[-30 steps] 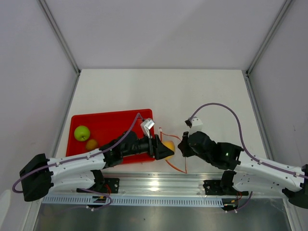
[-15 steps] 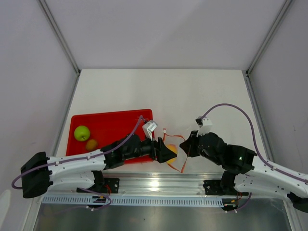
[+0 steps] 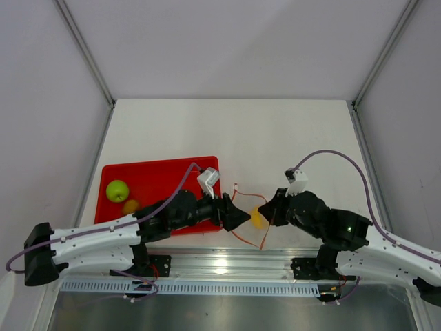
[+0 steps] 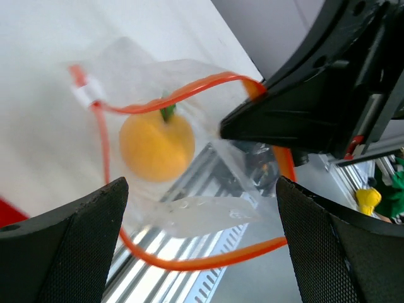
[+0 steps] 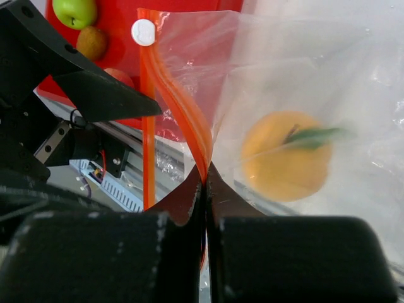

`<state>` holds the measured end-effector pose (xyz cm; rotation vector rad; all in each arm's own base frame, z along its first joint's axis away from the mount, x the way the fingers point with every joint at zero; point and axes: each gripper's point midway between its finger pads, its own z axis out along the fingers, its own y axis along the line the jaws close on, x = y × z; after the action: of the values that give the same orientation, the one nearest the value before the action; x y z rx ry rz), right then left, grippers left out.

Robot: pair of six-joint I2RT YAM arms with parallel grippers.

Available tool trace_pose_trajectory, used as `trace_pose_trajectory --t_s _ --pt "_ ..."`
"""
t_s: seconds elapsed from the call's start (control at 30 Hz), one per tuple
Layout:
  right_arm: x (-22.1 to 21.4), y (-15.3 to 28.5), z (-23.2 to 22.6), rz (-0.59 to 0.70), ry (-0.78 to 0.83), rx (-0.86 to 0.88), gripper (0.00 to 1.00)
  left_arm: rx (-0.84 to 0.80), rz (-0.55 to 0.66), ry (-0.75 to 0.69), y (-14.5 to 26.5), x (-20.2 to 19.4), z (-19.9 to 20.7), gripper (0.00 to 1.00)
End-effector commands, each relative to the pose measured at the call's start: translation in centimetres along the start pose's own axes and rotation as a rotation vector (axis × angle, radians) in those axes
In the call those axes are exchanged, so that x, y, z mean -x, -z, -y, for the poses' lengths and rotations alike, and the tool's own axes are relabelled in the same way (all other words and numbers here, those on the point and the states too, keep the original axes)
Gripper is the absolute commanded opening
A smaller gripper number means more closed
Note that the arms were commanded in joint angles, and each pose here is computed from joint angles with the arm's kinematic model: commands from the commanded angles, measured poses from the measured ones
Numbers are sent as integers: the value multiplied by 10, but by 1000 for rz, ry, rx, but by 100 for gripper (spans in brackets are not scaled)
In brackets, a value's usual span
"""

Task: Place the food in the zip-top bag and seal the zipper
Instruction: Place the fake fruit in the zipper food storage bag, then adjust the zipper food storage bag at the center of the board.

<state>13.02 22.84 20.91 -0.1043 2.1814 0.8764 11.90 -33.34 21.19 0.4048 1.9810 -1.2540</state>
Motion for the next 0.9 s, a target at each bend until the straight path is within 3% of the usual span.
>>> trace_pose_trajectory --t_s 0.0,0.17,0.3,0.63,0.73,0.83,0.87 --pt "8 10 1 45 -66 8 0 85 74 -21 22 12 -16 100" --pt "6 12 7 44 -73 -8 0 121 58 31 36 -15 -44 93" --pt "1 7 9 28 -57 -16 0 78 60 41 34 -20 -40 91" --pt "-6 2 7 -20 -8 -27 0 40 -54 11 -8 -36 -28 84" --pt "-7 1 12 -34 17 -73 0 57 -80 -1 -17 -39 -29 75" --pt "-6 -2 21 -41 49 -133 0 43 -80 0 -20 -40 -27 53" --pt "-5 -3 24 -37 60 -153 0 39 -78 -3 -21 -38 -25 41"
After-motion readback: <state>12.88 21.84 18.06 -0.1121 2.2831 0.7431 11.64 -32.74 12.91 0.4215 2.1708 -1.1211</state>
